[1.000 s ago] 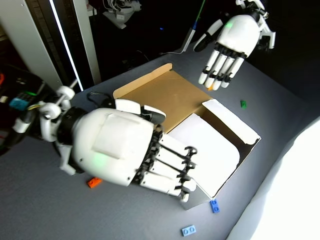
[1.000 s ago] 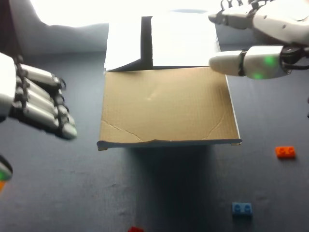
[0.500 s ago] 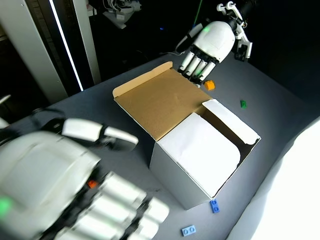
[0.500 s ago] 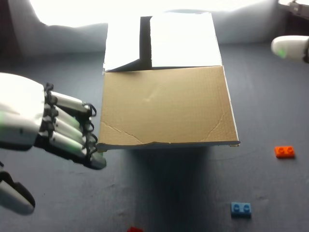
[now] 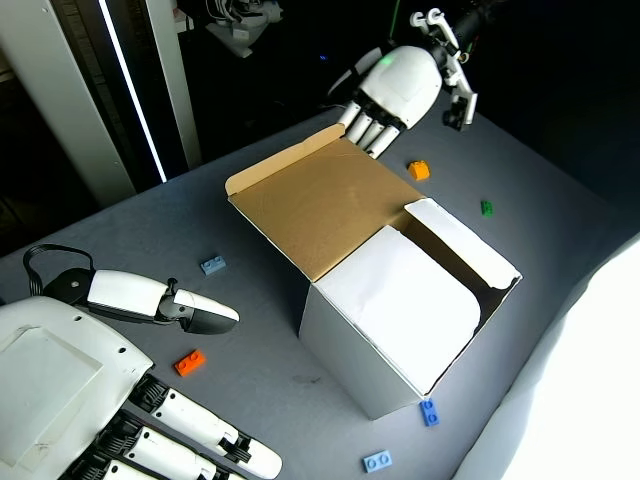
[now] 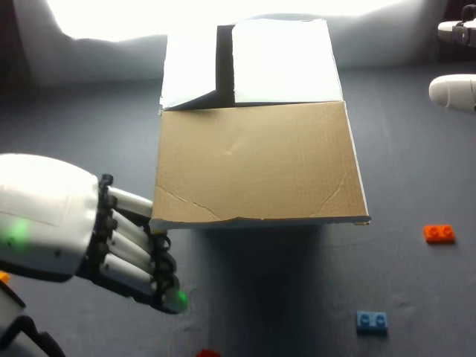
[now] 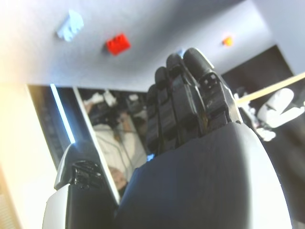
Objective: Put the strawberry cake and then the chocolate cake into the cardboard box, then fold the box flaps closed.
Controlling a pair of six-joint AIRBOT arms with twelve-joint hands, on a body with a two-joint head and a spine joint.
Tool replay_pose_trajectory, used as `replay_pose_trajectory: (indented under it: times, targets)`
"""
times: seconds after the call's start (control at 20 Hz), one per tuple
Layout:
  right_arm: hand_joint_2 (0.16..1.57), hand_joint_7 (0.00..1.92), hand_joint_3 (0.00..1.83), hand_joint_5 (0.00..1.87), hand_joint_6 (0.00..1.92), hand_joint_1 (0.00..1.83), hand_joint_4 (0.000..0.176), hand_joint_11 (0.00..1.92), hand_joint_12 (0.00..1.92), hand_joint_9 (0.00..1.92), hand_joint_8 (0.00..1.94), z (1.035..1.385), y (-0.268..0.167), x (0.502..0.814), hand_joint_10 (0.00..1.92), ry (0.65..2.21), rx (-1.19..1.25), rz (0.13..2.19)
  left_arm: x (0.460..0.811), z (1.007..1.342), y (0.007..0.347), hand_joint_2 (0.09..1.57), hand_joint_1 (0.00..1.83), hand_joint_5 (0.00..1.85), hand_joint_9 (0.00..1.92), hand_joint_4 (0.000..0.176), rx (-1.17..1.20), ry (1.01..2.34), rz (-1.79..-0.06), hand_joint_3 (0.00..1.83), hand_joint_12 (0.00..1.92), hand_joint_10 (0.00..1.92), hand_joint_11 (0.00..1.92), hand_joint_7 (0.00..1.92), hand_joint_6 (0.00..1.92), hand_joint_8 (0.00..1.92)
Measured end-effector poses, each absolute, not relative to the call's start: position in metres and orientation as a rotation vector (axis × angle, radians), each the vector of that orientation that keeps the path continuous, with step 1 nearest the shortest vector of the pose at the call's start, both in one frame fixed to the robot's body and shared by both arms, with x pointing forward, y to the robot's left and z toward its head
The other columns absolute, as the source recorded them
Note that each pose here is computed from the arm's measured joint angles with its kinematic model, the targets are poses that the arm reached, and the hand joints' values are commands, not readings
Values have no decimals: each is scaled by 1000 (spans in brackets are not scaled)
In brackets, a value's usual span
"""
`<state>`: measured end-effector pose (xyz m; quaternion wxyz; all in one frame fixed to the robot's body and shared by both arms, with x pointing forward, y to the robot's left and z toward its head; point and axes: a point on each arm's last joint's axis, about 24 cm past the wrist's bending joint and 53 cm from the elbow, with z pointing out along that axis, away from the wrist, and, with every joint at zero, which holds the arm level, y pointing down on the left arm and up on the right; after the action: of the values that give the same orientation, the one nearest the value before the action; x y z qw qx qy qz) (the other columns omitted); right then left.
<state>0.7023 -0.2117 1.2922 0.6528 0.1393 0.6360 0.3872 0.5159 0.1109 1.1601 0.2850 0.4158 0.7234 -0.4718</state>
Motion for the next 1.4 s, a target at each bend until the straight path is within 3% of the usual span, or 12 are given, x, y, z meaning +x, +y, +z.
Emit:
replay_pose_trajectory:
  times: [0.5,1.1,1.4]
  targets:
    - [1153,353,1,292,7,83,0,0,848,368,5,1291,-210,702,9,1445,306,874,514,1172,93,1181,152,328,449,2,1061,1913,-1316,1,1257,3,0,397,13,0]
    - [1158,339,1,274,0,57,0,0,811,342,1,1288,-209,702,0,1453,302,872,591,1271,105,1172,195,332,450,3,818,1729,-1341,0,1239,3,0,395,3,2]
    - [1158,343,0,277,2,49,0,0,845,356,1,1288,-208,702,4,1452,302,873,622,1278,105,1178,196,342,437,0,797,1714,-1320,1,1231,0,0,373,6,1]
